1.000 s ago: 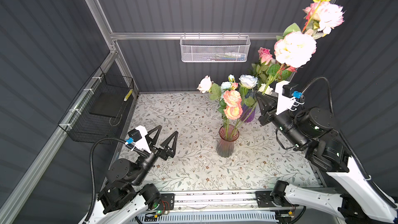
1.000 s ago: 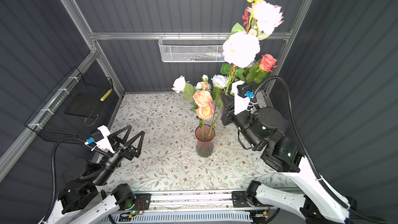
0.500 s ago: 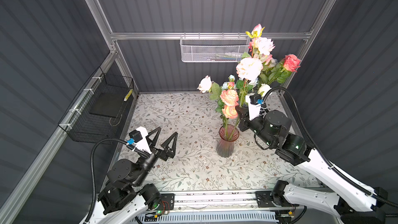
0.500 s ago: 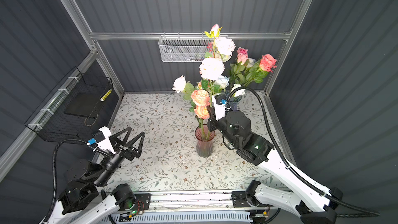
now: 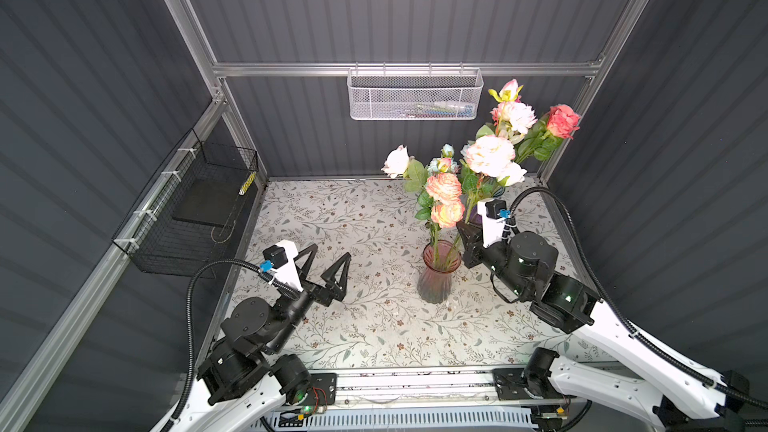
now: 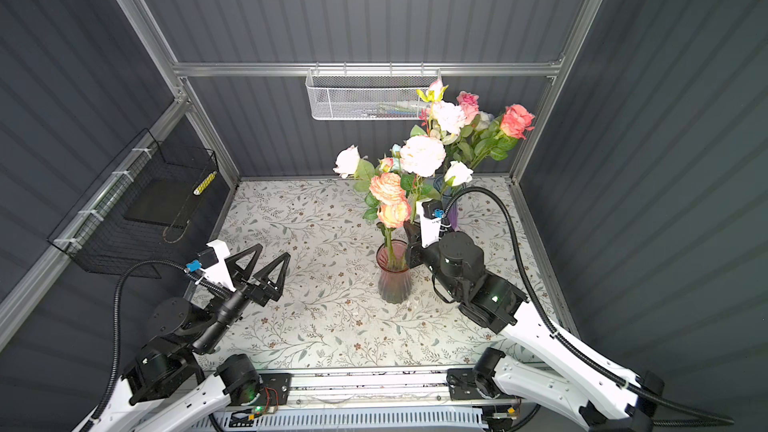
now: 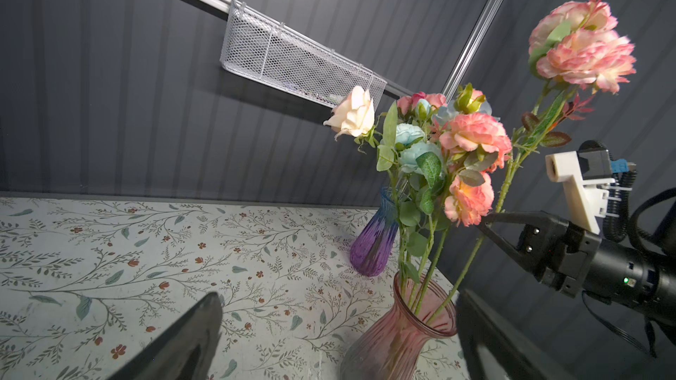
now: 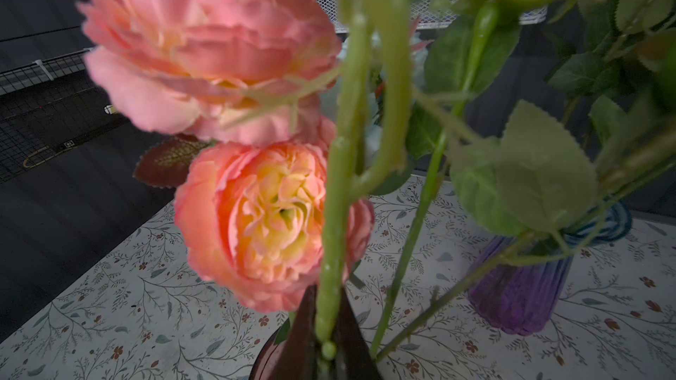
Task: Arrange the flowers into the vase
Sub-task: 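Lower the pink spray stem into the pink vase with the right gripper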
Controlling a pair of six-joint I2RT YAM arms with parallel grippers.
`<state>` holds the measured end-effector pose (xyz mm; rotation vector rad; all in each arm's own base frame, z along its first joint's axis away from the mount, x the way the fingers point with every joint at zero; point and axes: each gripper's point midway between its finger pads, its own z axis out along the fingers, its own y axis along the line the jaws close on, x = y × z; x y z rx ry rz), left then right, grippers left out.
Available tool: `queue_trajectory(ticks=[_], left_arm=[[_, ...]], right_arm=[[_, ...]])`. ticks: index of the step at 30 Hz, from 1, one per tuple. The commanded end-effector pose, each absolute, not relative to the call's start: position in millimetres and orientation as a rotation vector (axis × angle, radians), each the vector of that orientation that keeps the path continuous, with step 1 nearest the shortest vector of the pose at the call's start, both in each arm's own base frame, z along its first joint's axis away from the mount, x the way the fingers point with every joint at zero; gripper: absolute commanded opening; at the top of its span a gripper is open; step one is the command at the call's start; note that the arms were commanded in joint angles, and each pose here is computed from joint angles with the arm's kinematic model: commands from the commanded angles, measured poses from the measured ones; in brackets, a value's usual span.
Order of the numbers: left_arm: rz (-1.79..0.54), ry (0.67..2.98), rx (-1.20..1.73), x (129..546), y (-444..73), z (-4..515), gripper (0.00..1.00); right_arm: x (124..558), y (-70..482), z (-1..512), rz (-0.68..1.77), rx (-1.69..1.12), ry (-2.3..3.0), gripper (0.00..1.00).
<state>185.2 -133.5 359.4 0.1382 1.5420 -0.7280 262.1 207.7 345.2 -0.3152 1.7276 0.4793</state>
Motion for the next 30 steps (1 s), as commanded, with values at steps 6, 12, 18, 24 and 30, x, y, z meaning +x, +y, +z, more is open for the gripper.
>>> queue_trajectory(ticks=[6,12,18,24,30], left_arm=[[-0.752,1.535,0.142,187.1,-140.3,358.9,1.00],[-0.747,1.543,0.140,188.5,-141.0,355.8,1.00],[-0.748,1.550,0.147,191.6,-146.0,354.6,1.00],[-0.750,1.558,0.153,194.0,-150.2,352.7,1.00],[-0.744,1.567,0.155,196.7,-153.3,347.2,1.00]], right_arm=[[265.0,213.0,330.6,0.526,-0.276,1.743,0.19],[264.2,210.9,321.6,0.536,-0.252,1.764,0.27],[262.1,207.4,324.1,0.535,-0.245,1.762,0.28],[257.2,206.1,323.8,0.556,-0.242,1.781,0.38],[252.5,198.0,322.1,0.549,-0.212,1.816,0.47]])
